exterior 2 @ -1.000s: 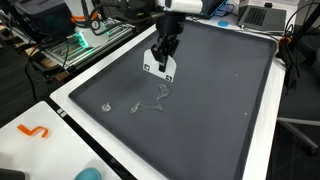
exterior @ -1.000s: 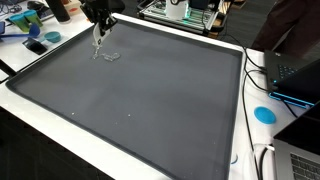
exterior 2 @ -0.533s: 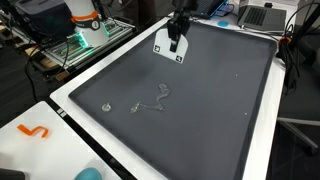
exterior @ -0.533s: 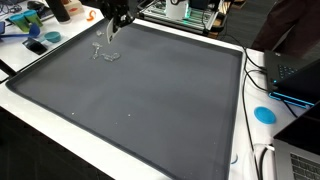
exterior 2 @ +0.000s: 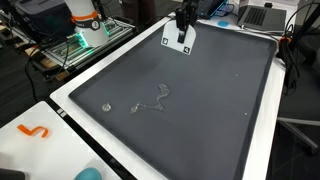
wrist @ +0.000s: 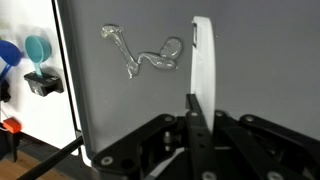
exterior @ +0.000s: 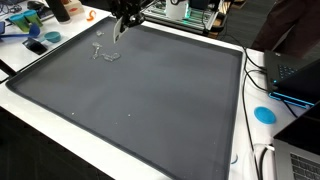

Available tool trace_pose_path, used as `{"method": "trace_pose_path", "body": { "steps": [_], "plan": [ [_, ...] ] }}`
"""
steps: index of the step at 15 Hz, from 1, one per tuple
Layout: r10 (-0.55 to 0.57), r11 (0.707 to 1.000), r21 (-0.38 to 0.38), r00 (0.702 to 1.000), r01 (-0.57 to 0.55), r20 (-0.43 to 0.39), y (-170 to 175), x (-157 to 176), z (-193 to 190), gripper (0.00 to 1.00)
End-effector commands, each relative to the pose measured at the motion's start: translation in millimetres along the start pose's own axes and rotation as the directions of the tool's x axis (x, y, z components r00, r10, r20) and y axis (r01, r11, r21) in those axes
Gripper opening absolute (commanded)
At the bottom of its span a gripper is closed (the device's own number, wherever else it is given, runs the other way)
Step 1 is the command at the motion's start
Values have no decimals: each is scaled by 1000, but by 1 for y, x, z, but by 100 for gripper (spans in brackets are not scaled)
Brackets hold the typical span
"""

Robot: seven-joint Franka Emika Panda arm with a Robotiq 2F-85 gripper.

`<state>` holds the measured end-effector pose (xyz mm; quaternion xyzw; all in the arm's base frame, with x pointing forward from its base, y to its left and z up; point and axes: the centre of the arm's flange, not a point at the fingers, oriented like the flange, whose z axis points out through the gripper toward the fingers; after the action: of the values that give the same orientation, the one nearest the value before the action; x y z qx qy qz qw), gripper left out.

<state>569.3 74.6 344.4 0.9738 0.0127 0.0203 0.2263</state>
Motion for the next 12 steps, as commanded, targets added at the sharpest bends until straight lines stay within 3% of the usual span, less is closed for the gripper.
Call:
{"method": "trace_pose_path", "body": {
  "steps": [1, 5, 12],
  "plan": [
    [33, 998, -61, 999, -34, -23, -2, -1, -3, 1],
    [38, 995, -92, 998, -42, -45, 3, 6, -1, 1],
    [27, 997, -76, 997, -33, -77, 15, 18, 4, 1]
  ]
}}
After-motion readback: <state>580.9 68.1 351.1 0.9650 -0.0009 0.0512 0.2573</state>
